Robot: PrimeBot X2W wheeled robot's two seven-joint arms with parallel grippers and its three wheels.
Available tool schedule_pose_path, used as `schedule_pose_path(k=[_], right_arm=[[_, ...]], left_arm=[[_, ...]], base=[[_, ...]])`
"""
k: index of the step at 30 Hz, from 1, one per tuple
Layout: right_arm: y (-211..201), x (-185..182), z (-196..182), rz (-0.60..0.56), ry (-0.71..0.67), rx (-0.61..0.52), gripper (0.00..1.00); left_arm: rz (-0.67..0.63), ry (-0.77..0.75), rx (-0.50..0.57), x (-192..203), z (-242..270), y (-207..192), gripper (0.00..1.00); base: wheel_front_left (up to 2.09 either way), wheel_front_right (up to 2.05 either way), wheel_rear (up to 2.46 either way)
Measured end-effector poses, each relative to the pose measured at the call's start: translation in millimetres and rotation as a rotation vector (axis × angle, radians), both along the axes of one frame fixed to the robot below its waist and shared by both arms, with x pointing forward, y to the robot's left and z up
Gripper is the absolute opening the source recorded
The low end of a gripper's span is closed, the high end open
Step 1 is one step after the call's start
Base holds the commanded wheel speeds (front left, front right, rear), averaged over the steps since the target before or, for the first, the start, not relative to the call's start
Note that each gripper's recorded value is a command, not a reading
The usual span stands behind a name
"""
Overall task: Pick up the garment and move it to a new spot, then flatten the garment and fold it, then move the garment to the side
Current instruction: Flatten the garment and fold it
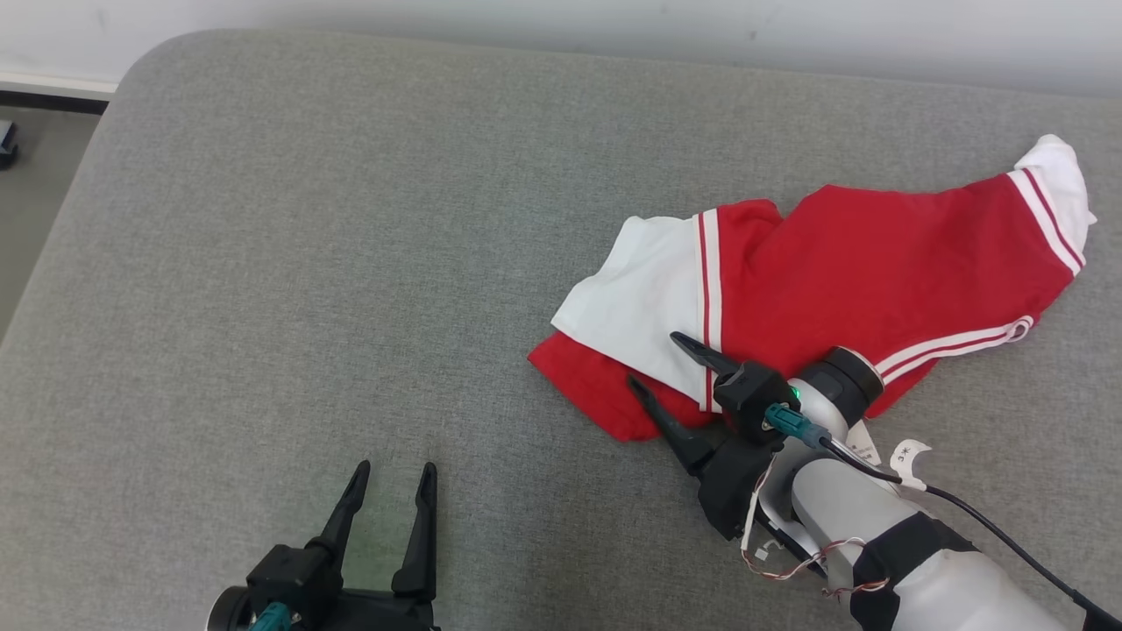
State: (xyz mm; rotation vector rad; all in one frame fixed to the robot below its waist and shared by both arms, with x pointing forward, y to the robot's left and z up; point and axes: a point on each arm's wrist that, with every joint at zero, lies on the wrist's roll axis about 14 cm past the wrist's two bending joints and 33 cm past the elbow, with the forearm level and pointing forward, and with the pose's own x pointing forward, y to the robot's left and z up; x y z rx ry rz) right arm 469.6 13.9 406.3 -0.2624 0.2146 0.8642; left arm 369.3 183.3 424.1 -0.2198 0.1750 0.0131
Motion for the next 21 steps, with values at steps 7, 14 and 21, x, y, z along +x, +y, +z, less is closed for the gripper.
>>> schedule_pose_path(k=[7,14,21], right_arm=[[0,7,-4,0.004,-0.015,-0.04,0.72],[-3,13,0,-0.023,-0.021,-0.027,0.47],[0,18,20,-0.016,-0.084,-0.002,0.21]], left_arm=[[0.022,0.007,-0.005,-2,-2,5,1.0],[0.025,0.003,-0.01,-1,0,4,1.0],[0.02,-0.007,-0.011,1,2,3,1.0]], base=[[0.0,0.0,0.0],[0.0,0.0,0.0],[0.0,0.0,0.0]])
